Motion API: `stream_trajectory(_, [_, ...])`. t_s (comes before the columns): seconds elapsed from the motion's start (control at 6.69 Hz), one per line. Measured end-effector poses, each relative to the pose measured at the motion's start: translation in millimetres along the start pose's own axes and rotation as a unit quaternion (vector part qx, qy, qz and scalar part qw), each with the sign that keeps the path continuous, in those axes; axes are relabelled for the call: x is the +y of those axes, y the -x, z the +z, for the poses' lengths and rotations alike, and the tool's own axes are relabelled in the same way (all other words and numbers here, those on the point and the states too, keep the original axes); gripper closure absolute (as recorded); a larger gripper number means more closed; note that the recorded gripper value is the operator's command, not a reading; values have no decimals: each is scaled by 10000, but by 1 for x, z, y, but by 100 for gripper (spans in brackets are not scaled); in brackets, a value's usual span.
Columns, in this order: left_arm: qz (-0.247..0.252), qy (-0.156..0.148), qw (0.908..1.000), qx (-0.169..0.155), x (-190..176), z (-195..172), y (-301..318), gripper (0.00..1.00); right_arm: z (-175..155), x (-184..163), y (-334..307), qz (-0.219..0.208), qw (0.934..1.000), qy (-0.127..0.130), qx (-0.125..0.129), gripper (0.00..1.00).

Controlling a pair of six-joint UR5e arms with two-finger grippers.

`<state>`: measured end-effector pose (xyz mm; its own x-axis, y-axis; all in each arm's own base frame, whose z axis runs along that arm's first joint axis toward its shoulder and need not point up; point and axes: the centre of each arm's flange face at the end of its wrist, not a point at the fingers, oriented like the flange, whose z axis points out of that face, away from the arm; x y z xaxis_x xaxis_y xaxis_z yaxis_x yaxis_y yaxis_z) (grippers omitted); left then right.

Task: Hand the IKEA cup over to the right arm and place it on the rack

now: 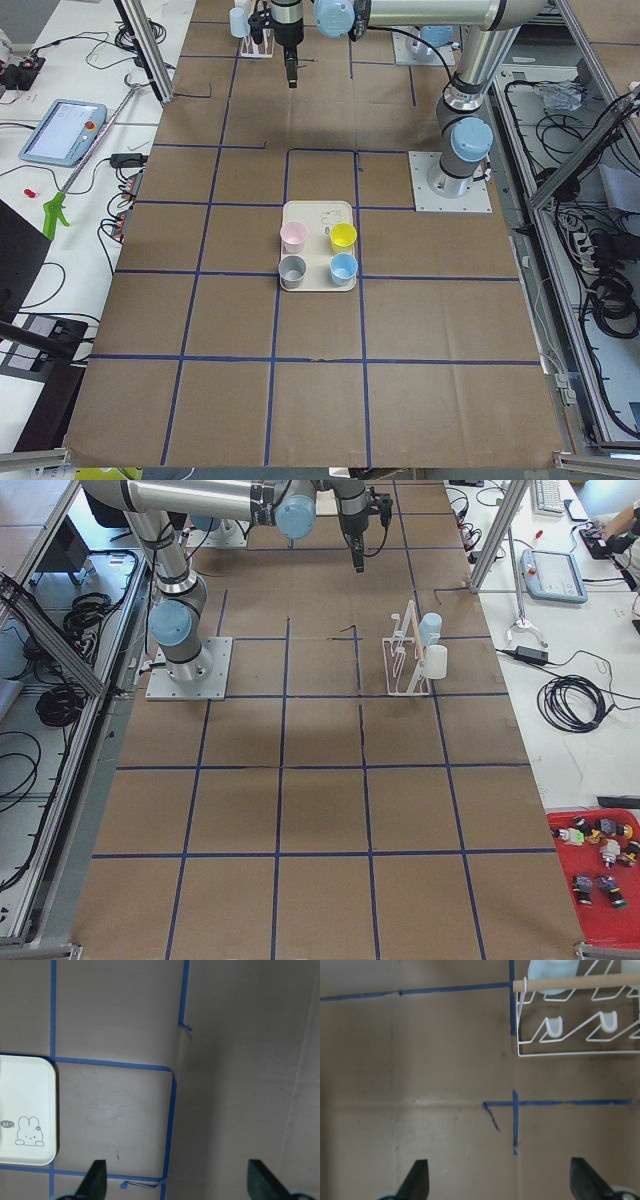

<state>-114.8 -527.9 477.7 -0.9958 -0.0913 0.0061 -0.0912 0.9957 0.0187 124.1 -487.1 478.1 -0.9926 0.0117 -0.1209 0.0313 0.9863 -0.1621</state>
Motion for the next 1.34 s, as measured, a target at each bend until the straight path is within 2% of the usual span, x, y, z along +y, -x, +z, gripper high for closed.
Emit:
stream_trajectory(0.15, [1, 0, 10000, 0, 0, 0, 0, 1, -8, 13, 2, 22, 9997, 228, 15, 0])
stream_trajectory(0.3, [-1, 2, 10000, 0, 0, 0, 0, 1, -12, 17, 2, 30, 9995, 306, 47, 0])
stream_trajectory(0.75, [-7, 3, 10000, 0, 0, 0, 0, 1, -13, -1, 4, -4, 9994, 335, 129, 0])
stream_trajectory(1.34, [-7, -6, 10000, 0, 0, -1, 0, 1, -9, 2, 30, -166, 9976, 368, 563, 0])
